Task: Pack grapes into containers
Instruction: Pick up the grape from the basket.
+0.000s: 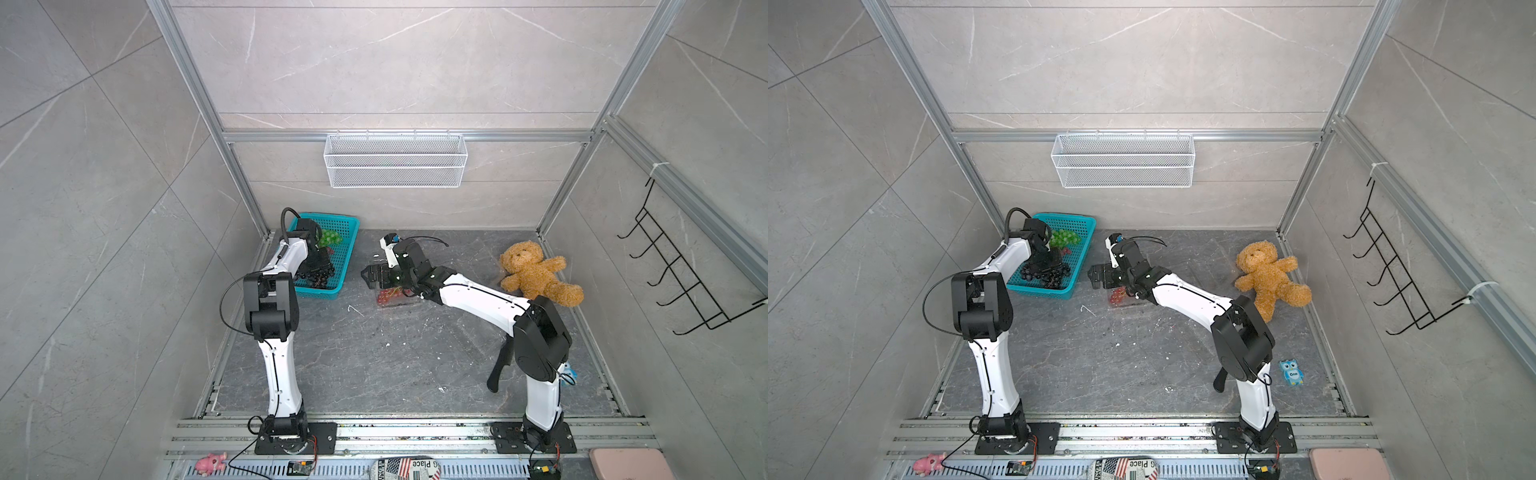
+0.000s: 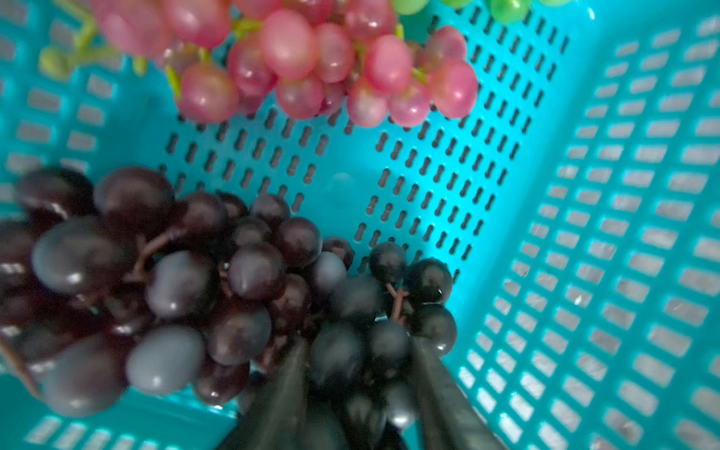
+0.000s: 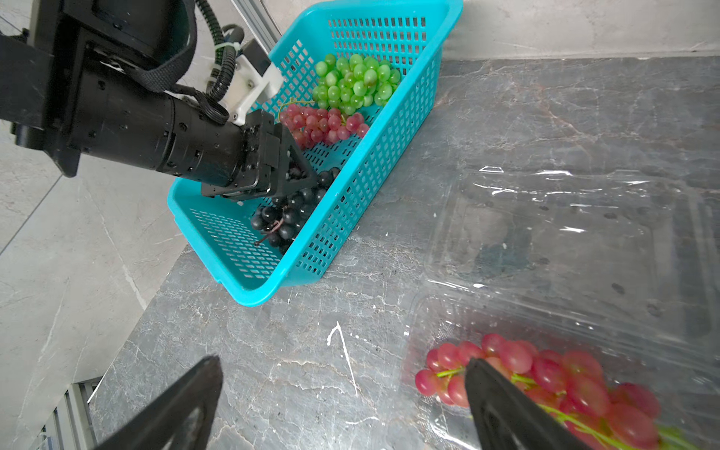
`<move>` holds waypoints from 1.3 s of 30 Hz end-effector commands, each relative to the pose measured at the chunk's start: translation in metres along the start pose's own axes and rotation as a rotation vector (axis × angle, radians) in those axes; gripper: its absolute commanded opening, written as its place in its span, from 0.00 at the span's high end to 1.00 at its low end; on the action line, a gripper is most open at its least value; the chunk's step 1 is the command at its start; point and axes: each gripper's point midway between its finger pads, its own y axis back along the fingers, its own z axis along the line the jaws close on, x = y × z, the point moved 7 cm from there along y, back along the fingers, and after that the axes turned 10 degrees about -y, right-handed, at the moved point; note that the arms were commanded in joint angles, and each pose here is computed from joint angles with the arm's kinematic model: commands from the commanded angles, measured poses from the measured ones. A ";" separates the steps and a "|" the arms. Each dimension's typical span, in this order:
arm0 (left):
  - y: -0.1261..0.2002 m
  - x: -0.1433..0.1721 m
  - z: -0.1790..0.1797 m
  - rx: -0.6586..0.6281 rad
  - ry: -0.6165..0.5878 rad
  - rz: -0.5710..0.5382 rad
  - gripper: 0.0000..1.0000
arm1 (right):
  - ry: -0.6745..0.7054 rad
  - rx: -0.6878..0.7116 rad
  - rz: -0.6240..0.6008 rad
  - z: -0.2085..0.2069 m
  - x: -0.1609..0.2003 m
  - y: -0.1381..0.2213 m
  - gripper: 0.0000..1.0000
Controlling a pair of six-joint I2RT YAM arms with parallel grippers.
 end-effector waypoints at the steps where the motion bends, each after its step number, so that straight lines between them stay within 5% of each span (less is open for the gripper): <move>1: -0.002 0.004 0.000 0.004 -0.003 0.019 0.66 | 0.015 0.028 0.026 -0.007 0.008 -0.004 0.01; 13: 0.011 0.005 -0.004 0.034 -0.001 0.009 0.93 | 0.001 0.059 0.027 -0.014 0.014 0.001 0.01; 39: 0.172 -0.012 -0.036 0.244 -0.007 -0.274 1.00 | -0.042 0.118 -0.025 -0.009 -0.009 0.039 0.01</move>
